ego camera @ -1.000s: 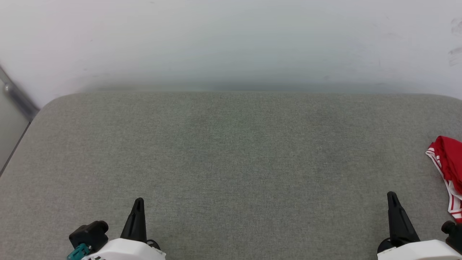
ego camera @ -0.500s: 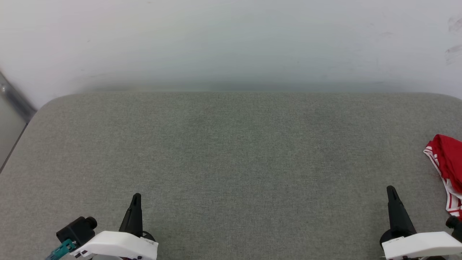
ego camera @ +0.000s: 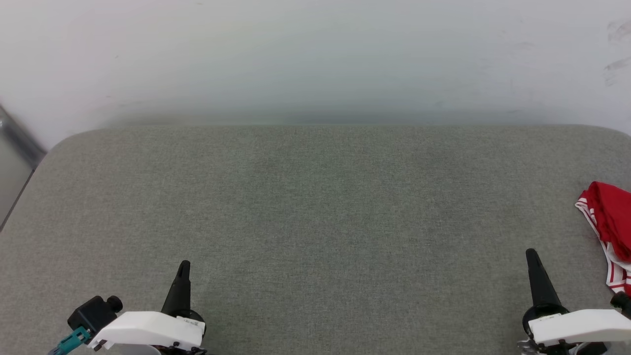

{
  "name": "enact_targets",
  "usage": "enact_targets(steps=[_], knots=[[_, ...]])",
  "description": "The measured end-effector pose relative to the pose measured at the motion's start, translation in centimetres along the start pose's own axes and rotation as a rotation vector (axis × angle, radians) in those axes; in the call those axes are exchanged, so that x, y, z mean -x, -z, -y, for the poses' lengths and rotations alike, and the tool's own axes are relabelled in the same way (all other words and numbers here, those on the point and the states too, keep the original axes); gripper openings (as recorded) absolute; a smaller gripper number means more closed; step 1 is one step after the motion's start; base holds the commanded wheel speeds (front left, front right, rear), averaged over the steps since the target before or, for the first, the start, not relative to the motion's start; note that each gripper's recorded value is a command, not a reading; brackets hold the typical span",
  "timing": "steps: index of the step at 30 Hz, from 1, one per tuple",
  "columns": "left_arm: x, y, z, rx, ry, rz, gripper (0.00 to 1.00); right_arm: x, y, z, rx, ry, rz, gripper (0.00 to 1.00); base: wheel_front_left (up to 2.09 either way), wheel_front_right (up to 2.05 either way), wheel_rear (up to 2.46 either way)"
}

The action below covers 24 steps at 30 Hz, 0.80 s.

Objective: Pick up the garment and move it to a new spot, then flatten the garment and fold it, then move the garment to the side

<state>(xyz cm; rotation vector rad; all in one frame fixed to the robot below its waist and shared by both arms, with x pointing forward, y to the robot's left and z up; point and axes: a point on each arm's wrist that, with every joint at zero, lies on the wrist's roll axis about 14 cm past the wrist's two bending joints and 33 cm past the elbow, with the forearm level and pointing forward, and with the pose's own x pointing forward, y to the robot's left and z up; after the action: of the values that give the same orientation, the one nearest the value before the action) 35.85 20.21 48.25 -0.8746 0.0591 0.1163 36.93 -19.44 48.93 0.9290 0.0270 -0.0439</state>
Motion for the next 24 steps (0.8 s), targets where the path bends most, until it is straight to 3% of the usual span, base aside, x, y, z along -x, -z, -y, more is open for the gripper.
enact_targets(steps=[24], knots=[[-1.1,-0.2,0.5,0.307,0.027,-0.028,0.0,-0.9,-0.4,-0.4,-0.284,-0.005,-0.01,0.0,0.0,0.0,0.0]])
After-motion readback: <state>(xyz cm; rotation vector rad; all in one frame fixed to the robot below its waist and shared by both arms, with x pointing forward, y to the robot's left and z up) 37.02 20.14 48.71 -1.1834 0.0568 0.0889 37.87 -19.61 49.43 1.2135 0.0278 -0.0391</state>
